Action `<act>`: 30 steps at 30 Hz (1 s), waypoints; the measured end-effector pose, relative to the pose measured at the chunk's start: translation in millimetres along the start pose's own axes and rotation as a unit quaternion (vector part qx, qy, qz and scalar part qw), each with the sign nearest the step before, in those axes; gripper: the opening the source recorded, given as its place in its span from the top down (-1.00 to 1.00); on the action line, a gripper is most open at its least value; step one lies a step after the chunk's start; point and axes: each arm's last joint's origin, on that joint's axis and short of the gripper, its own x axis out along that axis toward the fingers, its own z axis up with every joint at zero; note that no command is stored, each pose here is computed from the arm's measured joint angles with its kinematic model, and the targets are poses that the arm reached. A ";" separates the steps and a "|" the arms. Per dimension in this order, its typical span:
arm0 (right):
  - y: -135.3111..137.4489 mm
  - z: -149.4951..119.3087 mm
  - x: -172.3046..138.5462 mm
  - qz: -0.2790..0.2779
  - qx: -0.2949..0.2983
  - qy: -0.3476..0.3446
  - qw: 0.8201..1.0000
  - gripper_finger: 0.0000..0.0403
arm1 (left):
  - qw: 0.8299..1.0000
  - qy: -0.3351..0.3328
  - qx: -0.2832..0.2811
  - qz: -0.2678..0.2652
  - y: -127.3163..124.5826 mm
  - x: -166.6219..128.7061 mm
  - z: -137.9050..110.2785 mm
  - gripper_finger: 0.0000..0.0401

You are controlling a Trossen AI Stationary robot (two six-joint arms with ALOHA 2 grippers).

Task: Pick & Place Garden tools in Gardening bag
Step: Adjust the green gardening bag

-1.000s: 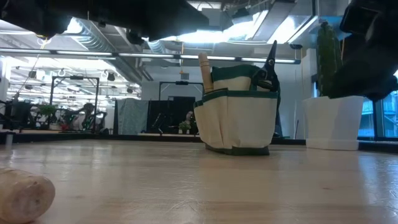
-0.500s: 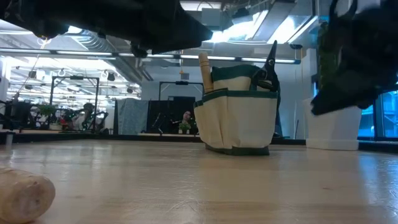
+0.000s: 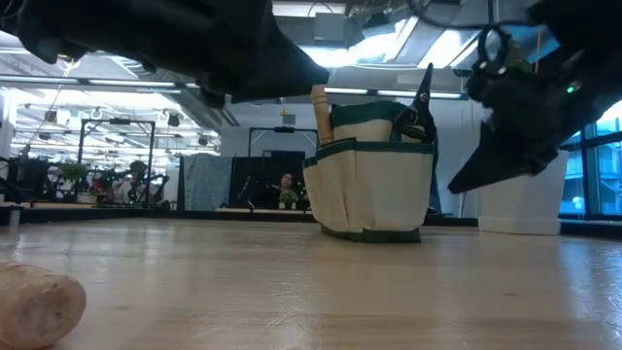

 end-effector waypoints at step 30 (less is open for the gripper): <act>17.3 -10.2 30.6 0.050 0.000 -0.006 0.999 1.00 | 0.983 0.122 -0.056 0.124 35.3 21.4 -43.3 0.66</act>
